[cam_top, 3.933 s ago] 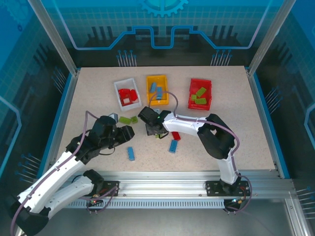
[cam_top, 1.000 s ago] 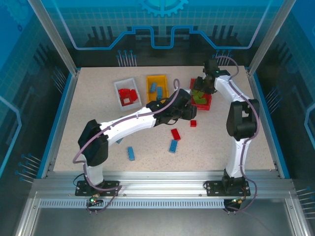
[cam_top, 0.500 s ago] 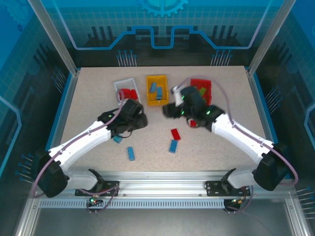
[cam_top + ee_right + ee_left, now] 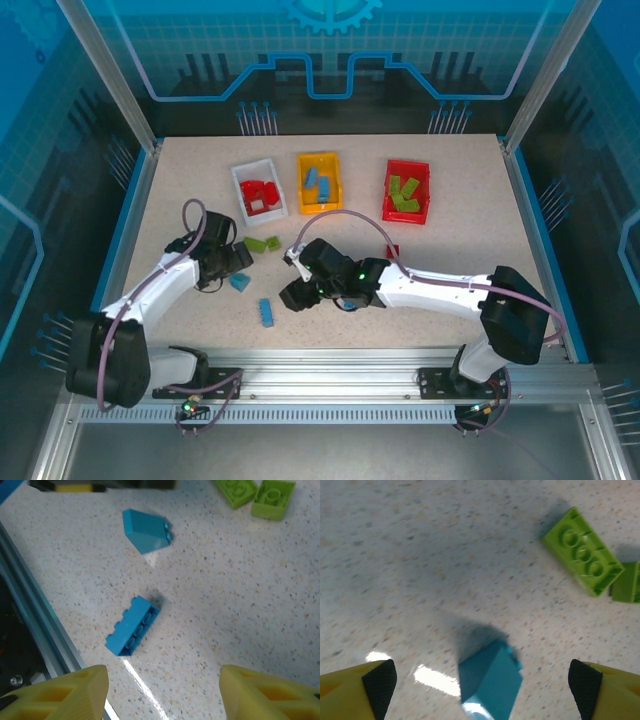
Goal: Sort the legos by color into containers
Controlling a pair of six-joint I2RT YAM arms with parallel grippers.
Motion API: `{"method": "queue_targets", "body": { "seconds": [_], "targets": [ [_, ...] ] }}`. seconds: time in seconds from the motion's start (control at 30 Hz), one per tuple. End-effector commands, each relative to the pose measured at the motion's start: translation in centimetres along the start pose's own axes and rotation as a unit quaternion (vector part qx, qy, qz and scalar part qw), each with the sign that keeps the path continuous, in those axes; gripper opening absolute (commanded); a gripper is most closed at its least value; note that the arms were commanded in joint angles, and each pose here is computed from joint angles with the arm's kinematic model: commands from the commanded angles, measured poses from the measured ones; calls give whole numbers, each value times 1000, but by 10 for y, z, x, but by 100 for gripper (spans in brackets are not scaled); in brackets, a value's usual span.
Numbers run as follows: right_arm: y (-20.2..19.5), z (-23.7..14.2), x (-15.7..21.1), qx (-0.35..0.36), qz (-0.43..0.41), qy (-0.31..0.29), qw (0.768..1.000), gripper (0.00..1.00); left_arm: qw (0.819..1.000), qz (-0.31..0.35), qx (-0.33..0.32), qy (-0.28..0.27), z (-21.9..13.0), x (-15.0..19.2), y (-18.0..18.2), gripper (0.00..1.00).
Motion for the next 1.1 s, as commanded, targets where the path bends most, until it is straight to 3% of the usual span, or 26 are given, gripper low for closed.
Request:
{"method": "queue_targets", "body": {
  "seconds": [0.0,0.27,0.4,0.63,0.73,0.97,1.07],
  "targets": [
    [5,-3,-17,-1,2,-29,1000,62,998,29,49,16,14,-1,-15,93],
    [-2,-8,-14,7,13,-35,999,62,995,38,49,79,30,28,-3,89],
    [-4,-10,-14,5,16,-36,999,62,993,55,63,87,22,44,-11,86],
    [-5,-20,-7,-2,24,-55,998,62,994,46,13,102,28,58,1,73],
    [-7,-20,-3,2,27,-51,998,62,992,40,33,116,26,60,-6,71],
    [-7,-19,-2,-1,31,-48,998,62,996,45,-26,76,16,49,1,72],
    [-6,-19,-2,-4,29,-49,998,62,995,47,-49,72,19,47,2,66]
  ]
}}
Point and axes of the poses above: each hand's point on the last joint's axis, 136 mm out from that joint toward the fingers, its own z axis out along the fingers, its own y axis along the line the jaws close on, x = y × z, the point moved 7 cm from there along -z, back along the fingers, and after that the axes turned 11 degrees about -z, right-handed, at the moved point
